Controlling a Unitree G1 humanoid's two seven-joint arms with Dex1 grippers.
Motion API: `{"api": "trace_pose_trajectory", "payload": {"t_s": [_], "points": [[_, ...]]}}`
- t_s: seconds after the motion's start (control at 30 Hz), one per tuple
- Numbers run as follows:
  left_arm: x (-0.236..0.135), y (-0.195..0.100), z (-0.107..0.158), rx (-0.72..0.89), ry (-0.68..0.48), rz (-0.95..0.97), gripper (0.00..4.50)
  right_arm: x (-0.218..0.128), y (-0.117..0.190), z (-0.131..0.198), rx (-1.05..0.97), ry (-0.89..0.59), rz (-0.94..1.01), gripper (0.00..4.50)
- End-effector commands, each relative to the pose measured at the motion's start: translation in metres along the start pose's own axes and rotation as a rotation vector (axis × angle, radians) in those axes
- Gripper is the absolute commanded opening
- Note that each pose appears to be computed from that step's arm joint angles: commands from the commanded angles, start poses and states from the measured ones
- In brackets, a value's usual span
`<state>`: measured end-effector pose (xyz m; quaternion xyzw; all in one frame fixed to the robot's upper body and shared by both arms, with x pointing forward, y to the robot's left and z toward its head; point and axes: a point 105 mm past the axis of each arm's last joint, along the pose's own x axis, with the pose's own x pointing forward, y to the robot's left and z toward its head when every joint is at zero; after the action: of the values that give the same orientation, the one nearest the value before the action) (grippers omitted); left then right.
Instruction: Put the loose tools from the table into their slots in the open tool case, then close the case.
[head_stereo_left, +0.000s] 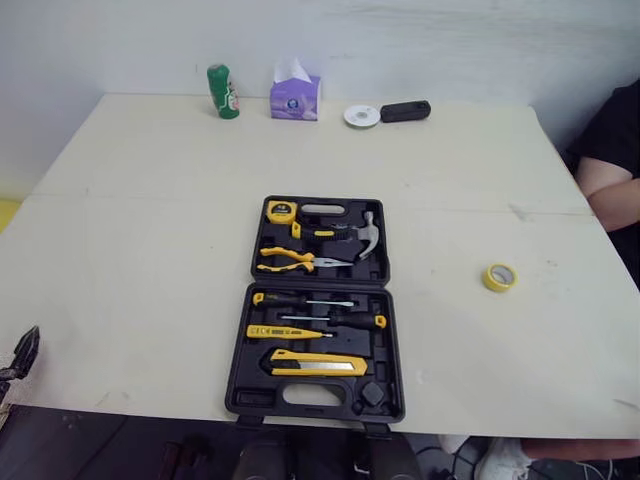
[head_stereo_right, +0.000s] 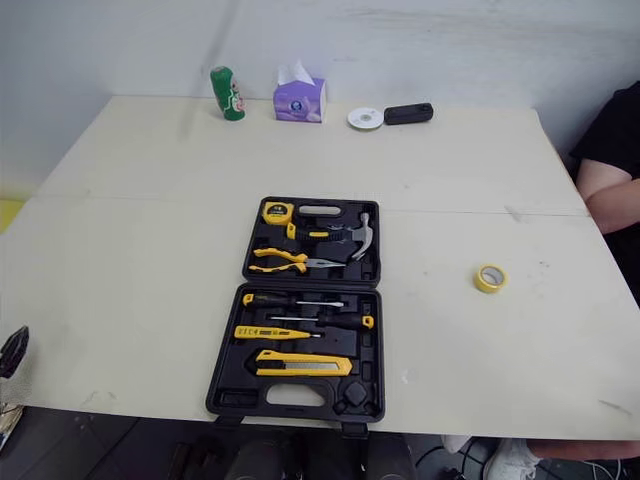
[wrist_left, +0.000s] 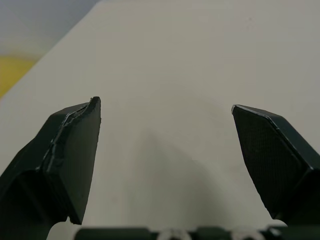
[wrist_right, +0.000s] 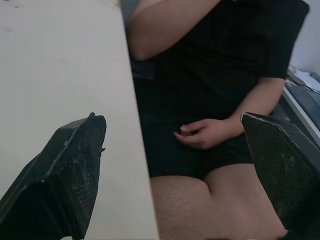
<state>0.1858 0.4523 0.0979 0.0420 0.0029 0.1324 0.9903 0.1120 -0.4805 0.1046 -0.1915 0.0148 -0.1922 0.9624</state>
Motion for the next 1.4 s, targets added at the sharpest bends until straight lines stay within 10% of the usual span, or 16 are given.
{"api": "trace_pose_trajectory", "payload": {"t_s": [0.03,0.4,0.57,1.03,1.4], "points": [[0.013,-0.001,0.024,-0.041,-0.105,0.018,4.43,-0.003,-0.009,0.010,0.006,-0.052,-0.058,4.50],[0.058,-0.070,0.077,-0.125,-0.252,-0.236,4.43,0.053,0.029,0.055,0.083,-0.185,0.087,4.50],[0.059,-0.146,0.098,-0.065,-0.248,-0.641,4.43,0.082,0.067,0.090,0.005,-0.077,0.390,4.50],[0.004,-0.313,0.128,0.142,-0.266,-1.526,4.43,0.100,0.149,0.148,-0.353,0.204,1.151,4.50],[-0.037,-0.363,0.131,0.040,-0.300,-1.696,4.43,0.124,0.193,0.145,-0.590,0.332,1.275,4.50]]}}
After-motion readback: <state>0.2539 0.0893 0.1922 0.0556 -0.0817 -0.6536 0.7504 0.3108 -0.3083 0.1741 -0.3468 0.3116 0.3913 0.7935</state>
